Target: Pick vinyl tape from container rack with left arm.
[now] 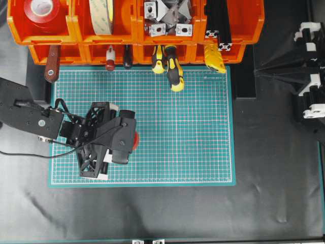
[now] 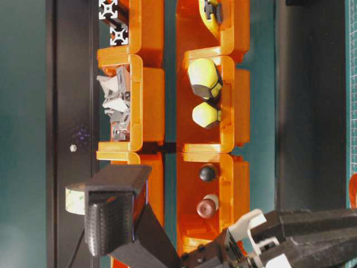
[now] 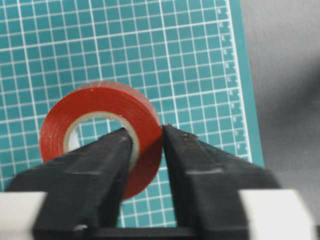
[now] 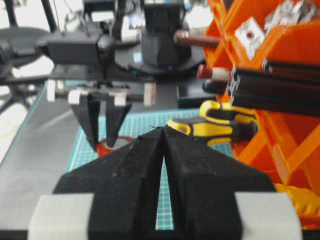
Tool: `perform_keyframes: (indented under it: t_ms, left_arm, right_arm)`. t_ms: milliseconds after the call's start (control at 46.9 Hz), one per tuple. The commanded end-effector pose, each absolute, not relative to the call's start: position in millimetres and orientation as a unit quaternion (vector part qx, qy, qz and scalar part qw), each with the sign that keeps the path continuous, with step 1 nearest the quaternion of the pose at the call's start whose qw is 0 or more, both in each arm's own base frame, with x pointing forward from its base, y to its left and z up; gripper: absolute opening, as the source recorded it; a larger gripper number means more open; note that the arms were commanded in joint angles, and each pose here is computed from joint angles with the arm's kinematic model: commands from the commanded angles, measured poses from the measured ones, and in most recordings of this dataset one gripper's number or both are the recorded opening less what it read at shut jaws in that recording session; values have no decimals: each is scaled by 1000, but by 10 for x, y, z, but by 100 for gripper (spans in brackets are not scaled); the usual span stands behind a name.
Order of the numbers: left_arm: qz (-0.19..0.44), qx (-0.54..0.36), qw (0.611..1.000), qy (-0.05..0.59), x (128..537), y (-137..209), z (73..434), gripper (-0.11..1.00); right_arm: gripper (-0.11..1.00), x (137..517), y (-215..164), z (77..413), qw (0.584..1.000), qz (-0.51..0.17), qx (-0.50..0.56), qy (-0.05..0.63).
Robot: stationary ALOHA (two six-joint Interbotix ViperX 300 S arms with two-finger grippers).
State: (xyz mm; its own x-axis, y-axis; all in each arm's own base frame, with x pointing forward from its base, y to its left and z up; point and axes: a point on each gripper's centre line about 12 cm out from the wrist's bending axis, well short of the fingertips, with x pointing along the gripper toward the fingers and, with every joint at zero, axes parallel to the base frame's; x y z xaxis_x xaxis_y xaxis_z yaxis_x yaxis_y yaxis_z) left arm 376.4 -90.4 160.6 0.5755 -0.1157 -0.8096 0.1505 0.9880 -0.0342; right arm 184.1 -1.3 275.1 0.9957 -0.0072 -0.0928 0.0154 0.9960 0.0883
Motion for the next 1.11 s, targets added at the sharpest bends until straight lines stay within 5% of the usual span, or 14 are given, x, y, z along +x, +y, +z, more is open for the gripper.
perform_keyframes:
  t_ms: [0, 192, 618, 1086]
  left_arm:
    - [-76, 16, 899, 431, 3851, -901, 1761, 38]
    - [-74, 13, 902, 425, 3868, -888, 1774, 85]
    - [-78, -4, 919, 388, 3699, -895, 2129, 82]
    - [-96, -23, 956, 278, 2969, -766, 2891, 82]
  right_arm:
    - [0, 1867, -16, 2892, 998, -6, 45, 31]
    - [0, 1867, -16, 2886, 998, -6, 45, 32]
    - [0, 1864, -16, 2889, 998, -6, 45, 31]
    - [0, 1864, -16, 2889, 998, -6, 45, 31]
